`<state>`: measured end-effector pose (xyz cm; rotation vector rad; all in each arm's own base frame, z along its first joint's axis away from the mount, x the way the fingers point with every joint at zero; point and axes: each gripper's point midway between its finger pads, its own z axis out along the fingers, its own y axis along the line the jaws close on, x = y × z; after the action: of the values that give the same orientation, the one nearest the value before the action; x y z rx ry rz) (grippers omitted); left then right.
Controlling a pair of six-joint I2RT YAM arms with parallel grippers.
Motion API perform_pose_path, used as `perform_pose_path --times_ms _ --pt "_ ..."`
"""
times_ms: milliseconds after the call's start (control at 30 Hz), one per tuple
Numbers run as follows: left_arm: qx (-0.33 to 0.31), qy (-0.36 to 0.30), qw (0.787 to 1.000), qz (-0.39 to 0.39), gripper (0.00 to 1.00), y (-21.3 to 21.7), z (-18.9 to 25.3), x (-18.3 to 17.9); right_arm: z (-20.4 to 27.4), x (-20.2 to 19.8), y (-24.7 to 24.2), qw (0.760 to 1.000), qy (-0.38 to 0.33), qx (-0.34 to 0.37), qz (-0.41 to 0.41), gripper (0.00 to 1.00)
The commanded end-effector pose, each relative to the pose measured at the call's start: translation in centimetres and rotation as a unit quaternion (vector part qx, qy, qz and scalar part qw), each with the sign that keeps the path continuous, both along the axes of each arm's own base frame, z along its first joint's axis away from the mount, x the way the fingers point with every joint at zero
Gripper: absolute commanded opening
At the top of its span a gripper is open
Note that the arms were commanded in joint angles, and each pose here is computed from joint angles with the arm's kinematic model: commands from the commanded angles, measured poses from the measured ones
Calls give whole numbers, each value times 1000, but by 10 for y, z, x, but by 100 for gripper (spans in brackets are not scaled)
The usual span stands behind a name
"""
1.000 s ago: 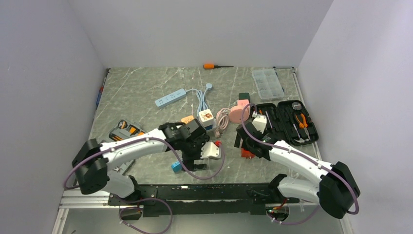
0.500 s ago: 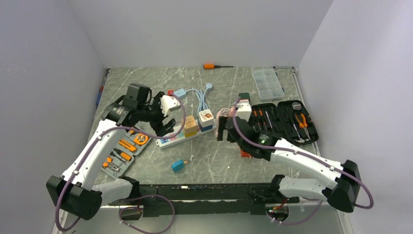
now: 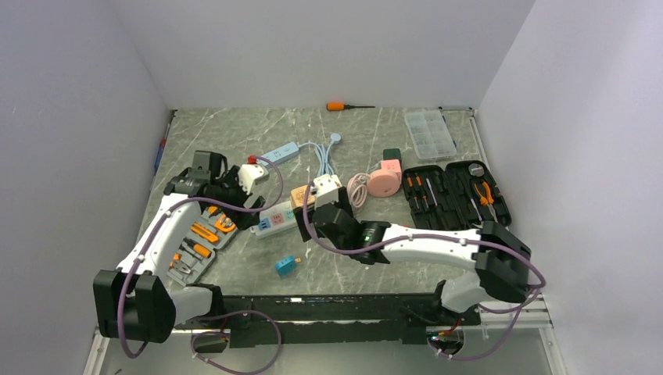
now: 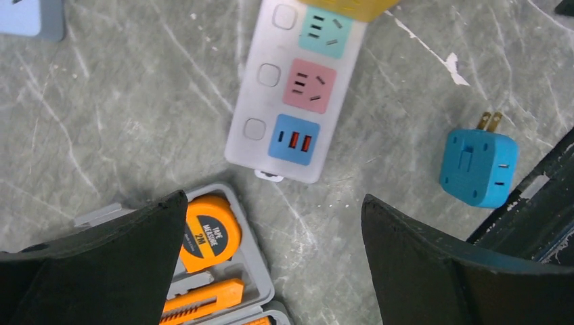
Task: Pull the plug off the socket
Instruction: Remove the plug from the socket.
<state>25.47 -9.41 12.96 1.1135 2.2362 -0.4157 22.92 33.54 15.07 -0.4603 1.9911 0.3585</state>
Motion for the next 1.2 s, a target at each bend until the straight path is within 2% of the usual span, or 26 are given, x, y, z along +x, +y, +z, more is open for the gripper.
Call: perform_pose_path --times_ms 0,500,900,1067,1167 --pt "-30 -20 999 0 99 3 16 9 17 21 36 997 -60 35 27 100" --pt "-31 -38 999 9 99 10 23 4 -25 44 51 998 -30 57 20 100" --pt "-22 -50 998 8 99 13 27 2 -63 50 61 999 -21 46 14 99" --pt "-25 -50 998 6 100 11 26 1 -69 55 62 998 -27 54 6 90" --pt "-26 -58 998 1 99 11 25 0 -75 58 61 998 -30 56 2 78"
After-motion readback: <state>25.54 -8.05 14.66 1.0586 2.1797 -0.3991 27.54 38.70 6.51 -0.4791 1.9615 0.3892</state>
